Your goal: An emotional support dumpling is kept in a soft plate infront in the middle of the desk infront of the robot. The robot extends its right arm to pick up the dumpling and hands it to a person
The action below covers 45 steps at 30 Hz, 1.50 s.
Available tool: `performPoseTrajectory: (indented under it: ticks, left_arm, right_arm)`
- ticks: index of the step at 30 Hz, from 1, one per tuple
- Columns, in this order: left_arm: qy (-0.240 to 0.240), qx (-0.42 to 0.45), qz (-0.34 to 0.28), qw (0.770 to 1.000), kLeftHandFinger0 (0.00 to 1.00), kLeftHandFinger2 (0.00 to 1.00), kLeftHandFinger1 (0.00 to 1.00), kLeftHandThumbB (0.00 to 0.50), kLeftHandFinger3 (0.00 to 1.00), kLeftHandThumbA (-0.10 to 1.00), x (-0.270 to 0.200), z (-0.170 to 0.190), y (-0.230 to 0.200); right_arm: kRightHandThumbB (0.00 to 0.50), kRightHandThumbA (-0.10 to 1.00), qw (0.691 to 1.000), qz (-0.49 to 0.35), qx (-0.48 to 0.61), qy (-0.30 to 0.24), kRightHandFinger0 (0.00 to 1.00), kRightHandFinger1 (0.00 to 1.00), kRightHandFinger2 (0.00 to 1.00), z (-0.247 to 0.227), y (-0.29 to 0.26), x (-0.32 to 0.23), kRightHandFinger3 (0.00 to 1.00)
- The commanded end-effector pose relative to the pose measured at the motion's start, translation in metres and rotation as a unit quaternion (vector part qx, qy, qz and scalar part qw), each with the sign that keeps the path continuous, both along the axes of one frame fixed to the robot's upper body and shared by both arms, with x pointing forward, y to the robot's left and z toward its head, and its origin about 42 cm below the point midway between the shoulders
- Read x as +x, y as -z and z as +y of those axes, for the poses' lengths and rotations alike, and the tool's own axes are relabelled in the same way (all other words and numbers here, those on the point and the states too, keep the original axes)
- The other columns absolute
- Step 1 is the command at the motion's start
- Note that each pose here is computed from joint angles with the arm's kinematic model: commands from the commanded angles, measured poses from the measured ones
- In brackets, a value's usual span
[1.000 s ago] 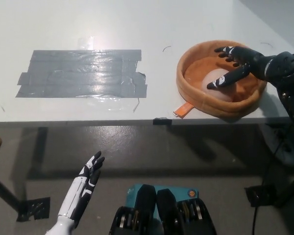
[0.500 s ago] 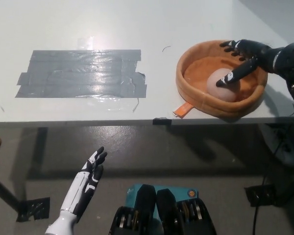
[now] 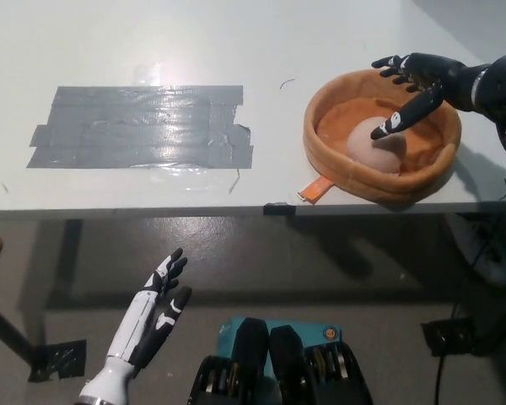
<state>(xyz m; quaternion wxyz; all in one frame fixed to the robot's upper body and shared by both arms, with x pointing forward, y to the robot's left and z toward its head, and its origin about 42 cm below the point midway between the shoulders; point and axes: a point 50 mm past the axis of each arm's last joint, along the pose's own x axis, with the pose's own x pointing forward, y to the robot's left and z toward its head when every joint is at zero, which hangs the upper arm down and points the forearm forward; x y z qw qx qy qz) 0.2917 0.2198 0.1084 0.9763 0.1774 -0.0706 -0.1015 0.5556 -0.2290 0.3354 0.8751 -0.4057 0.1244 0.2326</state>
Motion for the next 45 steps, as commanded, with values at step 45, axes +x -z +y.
performPoseTrajectory:
  ticks: [45]
  left_arm:
    - [0.014,0.009,-0.032,0.999,1.0,1.0,1.0,0.15,1.0,0.97,0.01,0.0,-0.013]
  right_arm:
    - [0.363,1.0,0.999,0.013,-0.014,-0.043,1.0,1.0,1.0,0.005,0.023,0.008,1.0]
